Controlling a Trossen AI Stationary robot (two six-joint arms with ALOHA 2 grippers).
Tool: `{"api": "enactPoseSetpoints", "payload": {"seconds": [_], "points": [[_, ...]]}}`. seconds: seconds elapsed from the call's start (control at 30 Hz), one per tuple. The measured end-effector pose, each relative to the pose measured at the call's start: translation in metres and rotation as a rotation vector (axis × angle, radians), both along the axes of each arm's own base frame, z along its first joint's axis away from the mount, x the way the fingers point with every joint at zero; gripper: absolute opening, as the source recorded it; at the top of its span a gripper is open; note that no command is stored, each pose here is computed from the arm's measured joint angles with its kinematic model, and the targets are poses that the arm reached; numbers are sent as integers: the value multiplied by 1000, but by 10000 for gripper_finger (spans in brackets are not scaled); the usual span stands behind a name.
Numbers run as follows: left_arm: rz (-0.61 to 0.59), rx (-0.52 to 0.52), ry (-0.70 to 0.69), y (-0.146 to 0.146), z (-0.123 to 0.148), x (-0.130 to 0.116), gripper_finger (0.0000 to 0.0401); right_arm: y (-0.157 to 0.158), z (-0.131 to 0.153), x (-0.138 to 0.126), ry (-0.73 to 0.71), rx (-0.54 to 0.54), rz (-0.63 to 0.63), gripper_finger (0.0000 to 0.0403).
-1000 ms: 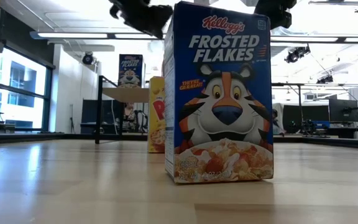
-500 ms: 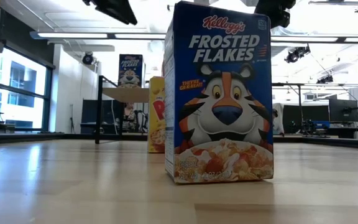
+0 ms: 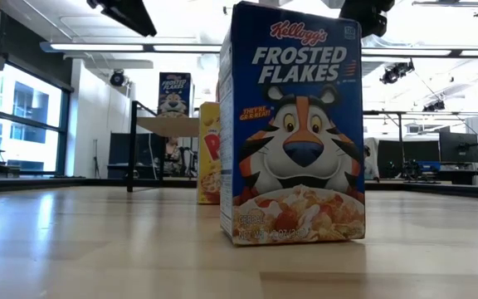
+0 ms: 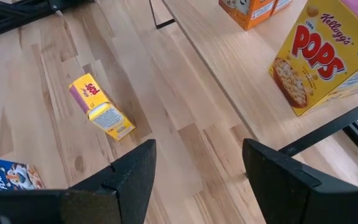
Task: Stack cereal on shelf
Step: Put the yellow cereal box on the shelf aligned with the other yellow cereal boxes
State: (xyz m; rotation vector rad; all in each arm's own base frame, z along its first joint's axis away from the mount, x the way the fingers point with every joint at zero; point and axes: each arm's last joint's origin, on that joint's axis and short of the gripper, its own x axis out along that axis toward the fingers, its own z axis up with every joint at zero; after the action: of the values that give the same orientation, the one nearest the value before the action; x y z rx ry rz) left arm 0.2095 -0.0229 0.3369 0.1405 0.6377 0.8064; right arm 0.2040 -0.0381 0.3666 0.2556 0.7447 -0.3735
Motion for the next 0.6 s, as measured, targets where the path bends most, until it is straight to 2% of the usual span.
{"api": "enactPoseSetpoints", "payload": {"seconds": [0.2,0.43,0.6], "points": [[-45,-84,28,0,-1,-6,158,1,0,1,-10,22,24,232],[-63,-107,35,-1,-1,-8,158,1,2,2,-24,14,52,234],[-62,-105,42,-1,-1,-8,158,3,4,4,-60,40,118,264]]}}
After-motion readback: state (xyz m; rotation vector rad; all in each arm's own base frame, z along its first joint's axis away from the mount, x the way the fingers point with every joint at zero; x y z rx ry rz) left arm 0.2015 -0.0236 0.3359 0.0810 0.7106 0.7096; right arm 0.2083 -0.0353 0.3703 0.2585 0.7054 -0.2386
